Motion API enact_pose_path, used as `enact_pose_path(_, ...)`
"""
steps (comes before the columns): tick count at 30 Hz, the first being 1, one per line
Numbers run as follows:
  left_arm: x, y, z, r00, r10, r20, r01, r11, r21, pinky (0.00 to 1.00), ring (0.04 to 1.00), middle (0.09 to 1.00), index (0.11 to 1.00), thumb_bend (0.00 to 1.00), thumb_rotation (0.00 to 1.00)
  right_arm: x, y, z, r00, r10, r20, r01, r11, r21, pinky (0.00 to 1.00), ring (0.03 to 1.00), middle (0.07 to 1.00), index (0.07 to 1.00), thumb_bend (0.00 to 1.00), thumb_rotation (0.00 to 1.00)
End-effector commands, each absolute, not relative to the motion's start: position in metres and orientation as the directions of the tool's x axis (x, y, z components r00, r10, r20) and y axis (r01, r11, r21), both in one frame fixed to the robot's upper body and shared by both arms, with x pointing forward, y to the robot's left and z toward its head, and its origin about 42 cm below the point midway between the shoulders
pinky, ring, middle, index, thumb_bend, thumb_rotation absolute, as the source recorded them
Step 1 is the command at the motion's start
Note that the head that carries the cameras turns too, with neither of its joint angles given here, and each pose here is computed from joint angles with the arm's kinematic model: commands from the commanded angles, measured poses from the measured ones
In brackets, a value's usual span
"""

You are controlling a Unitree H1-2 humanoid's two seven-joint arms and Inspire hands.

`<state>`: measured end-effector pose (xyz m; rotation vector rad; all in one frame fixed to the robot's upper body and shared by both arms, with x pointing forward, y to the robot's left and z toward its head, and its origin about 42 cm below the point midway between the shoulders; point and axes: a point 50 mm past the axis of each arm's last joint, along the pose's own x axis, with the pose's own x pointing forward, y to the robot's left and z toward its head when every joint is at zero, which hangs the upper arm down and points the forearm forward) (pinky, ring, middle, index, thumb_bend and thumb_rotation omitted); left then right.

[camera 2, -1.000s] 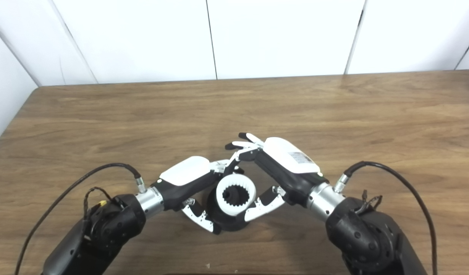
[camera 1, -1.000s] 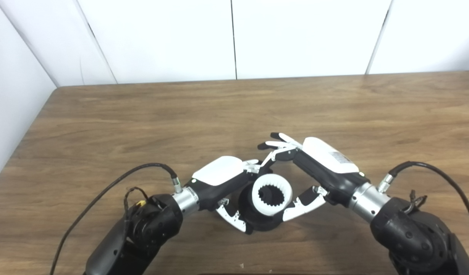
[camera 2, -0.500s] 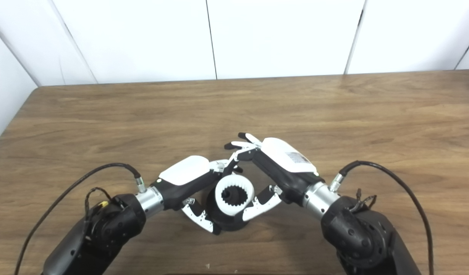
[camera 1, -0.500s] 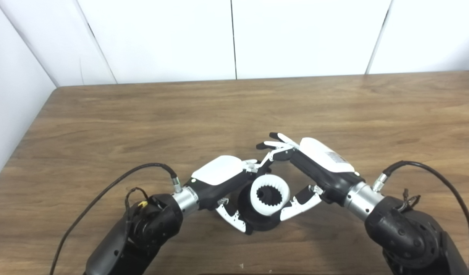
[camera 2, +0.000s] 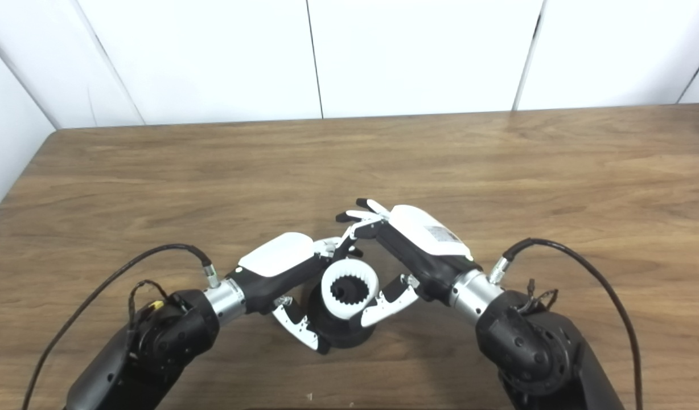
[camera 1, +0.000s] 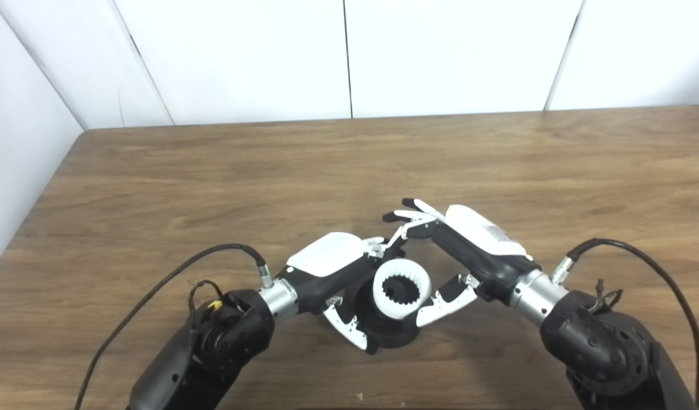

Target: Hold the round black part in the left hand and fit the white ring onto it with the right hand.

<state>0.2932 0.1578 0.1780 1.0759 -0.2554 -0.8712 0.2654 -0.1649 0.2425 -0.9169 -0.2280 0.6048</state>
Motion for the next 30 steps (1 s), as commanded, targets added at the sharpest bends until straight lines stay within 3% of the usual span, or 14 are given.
enact_pose_path(1, 0.2852, 0.1543, 0.1717, 0.610, -0.748, -0.260, 0.531, 0.143, 0.835, 0.87, 0.966, 0.922, 0.668, 0.78, 0.16, 0.2709, -0.1605, 0.2574, 0.804, 0.594, 0.020, -0.327, 0.470, -0.820, 0.91, 0.995, 0.894, 0.490, 0.52, 0.15)
enact_pose_path(30, 0.2875, 0.1540, 0.1706, 0.629, -0.728, -0.272, 0.528, 0.143, 0.837, 0.89, 0.962, 0.909, 0.707, 0.80, 0.18, 0.2638, -0.1571, 0.2567, 0.780, 0.626, 0.006, -0.339, 0.431, -0.836, 0.94, 1.000, 0.893, 0.491, 0.52, 0.15)
